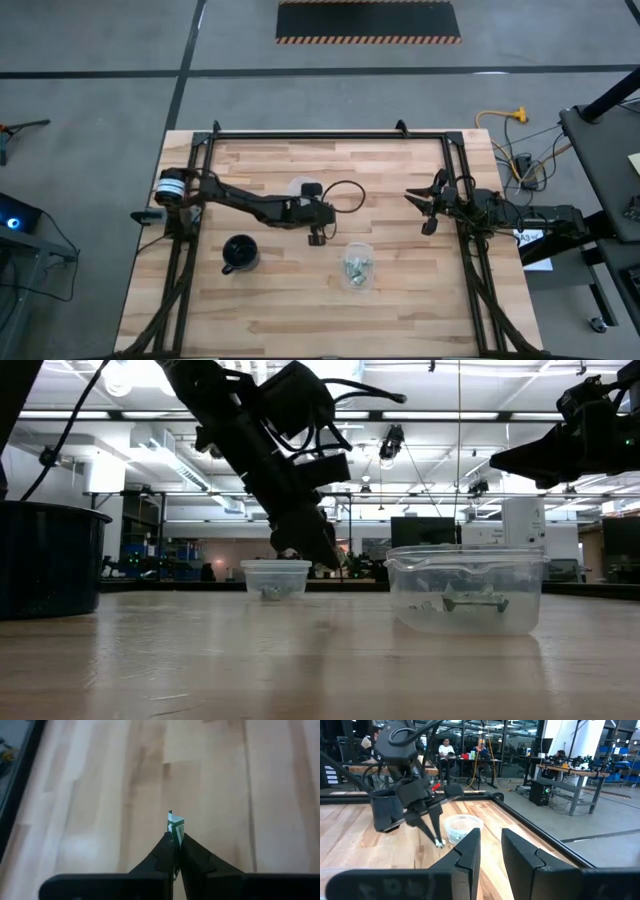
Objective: Pick and place items into bin
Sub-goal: Put the stevia packet into the round transparent bin
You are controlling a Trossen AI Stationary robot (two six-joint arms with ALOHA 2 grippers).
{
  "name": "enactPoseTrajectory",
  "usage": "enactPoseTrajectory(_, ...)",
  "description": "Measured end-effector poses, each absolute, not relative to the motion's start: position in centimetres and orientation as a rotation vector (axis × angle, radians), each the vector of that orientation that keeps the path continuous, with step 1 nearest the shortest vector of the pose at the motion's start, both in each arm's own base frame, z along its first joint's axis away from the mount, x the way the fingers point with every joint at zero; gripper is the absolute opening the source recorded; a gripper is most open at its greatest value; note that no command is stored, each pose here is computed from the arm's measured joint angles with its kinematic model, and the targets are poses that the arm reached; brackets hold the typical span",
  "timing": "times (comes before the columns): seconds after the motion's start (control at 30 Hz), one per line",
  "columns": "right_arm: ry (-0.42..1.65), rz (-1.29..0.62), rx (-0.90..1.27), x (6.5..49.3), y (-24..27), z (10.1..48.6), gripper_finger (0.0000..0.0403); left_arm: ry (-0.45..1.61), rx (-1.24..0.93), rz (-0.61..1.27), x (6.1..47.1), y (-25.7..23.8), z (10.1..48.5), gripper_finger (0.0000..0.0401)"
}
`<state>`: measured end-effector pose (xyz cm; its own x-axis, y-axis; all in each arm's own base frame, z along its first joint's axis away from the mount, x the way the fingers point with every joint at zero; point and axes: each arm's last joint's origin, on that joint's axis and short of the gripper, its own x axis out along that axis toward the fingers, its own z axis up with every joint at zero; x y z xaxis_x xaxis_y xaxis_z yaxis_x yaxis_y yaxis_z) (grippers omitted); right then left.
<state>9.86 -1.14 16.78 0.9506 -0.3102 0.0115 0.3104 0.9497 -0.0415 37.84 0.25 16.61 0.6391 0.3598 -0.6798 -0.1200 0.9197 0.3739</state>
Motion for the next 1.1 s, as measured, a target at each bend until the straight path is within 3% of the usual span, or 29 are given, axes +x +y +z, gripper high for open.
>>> enactPoseTrajectory(0.4, -0.004, -0.316, -0.043, 9.9, -1.1, 16.8, 0.0068, 0.71, 0.253, 0.491, 34.5, 0.3, 19.9, 0.0)
enactPoseTrajectory(0.8, -0.004, -0.315, -0.043, 9.9, -1.1, 16.8, 0.0068, 0.567, 0.049, 0.745, 30.9, 1.8, 19.3, 0.0)
enactPoseTrajectory(1.1, -0.004, -0.315, -0.043, 9.9, -1.1, 16.8, 0.0068, 0.427, -0.049, 0.783, 30.9, 2.6, 18.4, 0.0)
